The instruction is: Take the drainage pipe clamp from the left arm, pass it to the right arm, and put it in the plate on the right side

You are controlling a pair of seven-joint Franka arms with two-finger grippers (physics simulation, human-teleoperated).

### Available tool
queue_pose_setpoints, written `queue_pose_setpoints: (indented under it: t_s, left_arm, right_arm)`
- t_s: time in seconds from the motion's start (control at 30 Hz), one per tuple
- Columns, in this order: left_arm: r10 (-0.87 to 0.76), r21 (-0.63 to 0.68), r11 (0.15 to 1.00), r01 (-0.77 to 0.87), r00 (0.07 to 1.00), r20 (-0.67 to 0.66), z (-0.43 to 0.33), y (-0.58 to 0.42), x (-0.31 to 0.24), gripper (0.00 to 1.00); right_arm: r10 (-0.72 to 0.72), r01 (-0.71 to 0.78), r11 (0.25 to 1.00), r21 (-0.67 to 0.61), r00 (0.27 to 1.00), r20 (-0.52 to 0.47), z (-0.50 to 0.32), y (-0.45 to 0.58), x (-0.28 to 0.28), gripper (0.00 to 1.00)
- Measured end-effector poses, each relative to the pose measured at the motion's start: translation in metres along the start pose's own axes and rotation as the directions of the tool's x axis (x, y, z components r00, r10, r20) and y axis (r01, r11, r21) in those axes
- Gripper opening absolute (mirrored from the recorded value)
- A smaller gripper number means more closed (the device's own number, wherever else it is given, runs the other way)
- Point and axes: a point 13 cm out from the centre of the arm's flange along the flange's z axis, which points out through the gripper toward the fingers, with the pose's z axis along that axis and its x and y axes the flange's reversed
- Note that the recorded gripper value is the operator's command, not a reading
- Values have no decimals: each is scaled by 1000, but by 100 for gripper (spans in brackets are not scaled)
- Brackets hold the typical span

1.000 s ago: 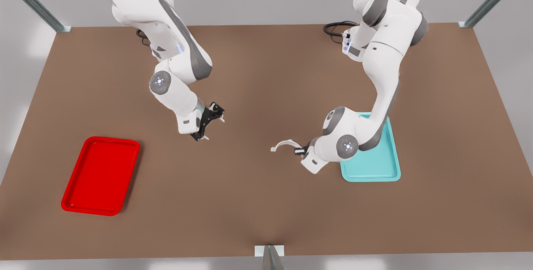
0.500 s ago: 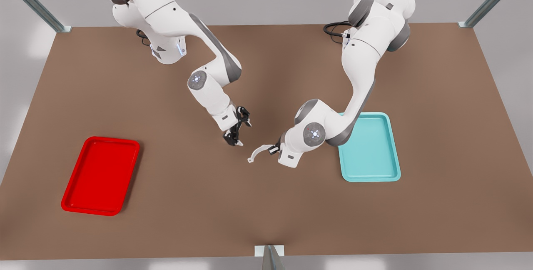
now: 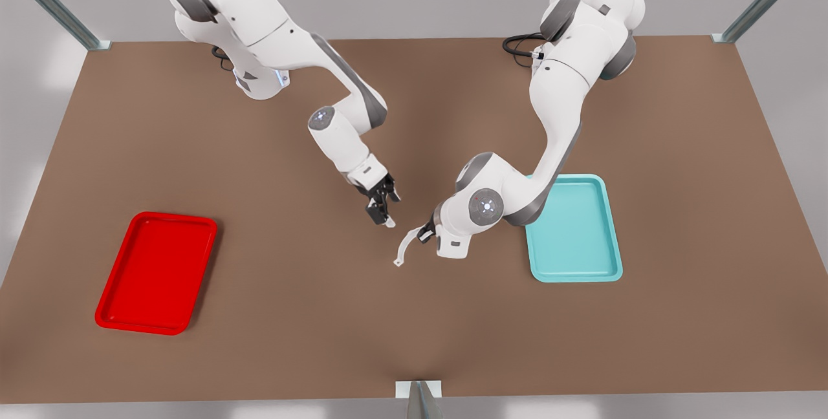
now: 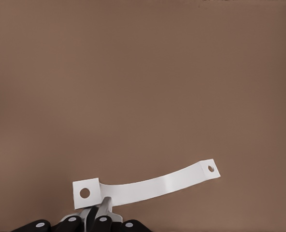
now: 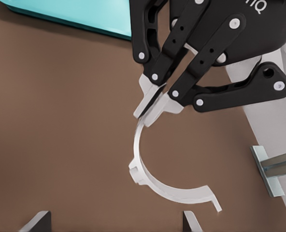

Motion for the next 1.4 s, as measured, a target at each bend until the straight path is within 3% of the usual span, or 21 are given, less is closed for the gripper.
queue_pose_setpoints:
  t_s: [0.83, 0.87, 0.9, 0.97, 1.03, 1.07, 1.3, 1.4]
  left_arm:
    - [-121, -17, 992, 121, 993, -3, -6, 0, 14, 21]
    - [-124, -18, 992, 124, 992, -3, -6, 0, 14, 21]
    - [-126, -16, 992, 126, 992, -3, -6, 0, 14, 21]
    - [-130, -15, 991, 130, 992, -3, -7, -1, 15, 21]
    - [-132, -16, 991, 132, 991, -4, -6, -1, 16, 21]
    - [-132, -15, 991, 132, 991, -4, -7, -1, 17, 100]
    - [-145, 19, 989, 145, 989, -4, -20, -8, 13, 100]
    - [-183, 47, 982, 183, 983, 6, -96, 0, -22, 100]
  right_arm:
    - [-135, 128, 983, 131, 990, 46, 79, -38, -9, 99]
    - [-138, 131, 983, 132, 989, 47, 80, -37, -10, 96]
    - [-141, 134, 982, 131, 989, 47, 82, -37, -10, 85]
    - [-145, 138, 982, 130, 988, 46, 86, -36, -9, 47]
    - [-150, 143, 981, 131, 988, 47, 88, -35, -10, 26]
    - [-153, 146, 981, 130, 987, 46, 88, -35, -10, 21]
    - [-160, 153, 980, 126, 986, 43, 89, -34, -8, 21]
    - [-161, 154, 980, 127, 986, 43, 88, -34, -8, 21]
